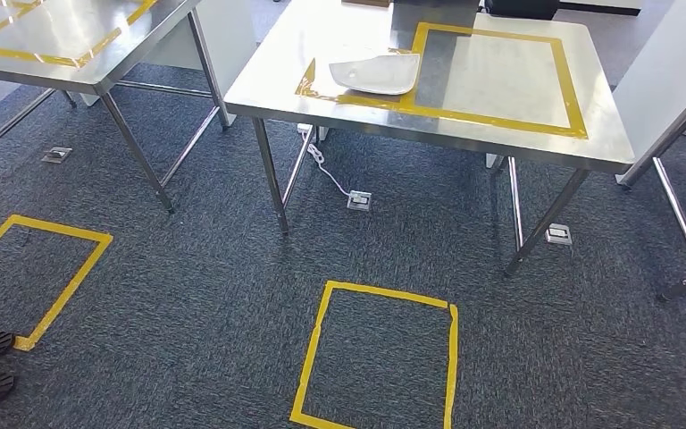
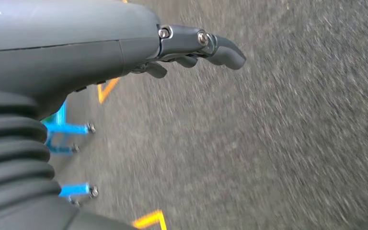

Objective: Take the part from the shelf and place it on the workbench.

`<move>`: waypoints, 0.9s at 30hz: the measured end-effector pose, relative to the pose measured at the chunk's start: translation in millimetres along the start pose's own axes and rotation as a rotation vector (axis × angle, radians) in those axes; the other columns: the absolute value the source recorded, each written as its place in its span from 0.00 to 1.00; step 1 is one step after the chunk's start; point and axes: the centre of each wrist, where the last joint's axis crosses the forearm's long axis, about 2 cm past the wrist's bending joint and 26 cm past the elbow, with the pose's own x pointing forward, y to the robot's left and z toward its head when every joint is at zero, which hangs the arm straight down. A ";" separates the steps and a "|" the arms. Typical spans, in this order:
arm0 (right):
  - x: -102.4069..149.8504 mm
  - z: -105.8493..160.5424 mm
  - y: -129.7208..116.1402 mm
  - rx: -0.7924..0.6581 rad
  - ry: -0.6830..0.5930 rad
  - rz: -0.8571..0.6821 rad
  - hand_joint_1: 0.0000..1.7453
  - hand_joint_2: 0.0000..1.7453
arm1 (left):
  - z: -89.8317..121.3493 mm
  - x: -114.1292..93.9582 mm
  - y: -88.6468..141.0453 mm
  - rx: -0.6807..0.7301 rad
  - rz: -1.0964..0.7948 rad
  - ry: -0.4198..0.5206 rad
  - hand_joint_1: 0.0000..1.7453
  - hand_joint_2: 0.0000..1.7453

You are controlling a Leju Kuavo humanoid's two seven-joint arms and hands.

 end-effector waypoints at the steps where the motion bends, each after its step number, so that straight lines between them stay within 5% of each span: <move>1: -0.8 -0.1 -1.5 -0.002 0.001 -0.001 0.00 0.00 | 0.3 -1.5 -1.1 -0.010 0.022 0.002 0.00 0.00; 27: -23.6 3.0 -24.9 0.008 0.042 -0.018 0.00 0.00 | 11.6 -36.1 -31.3 -0.231 0.564 0.000 0.00 0.00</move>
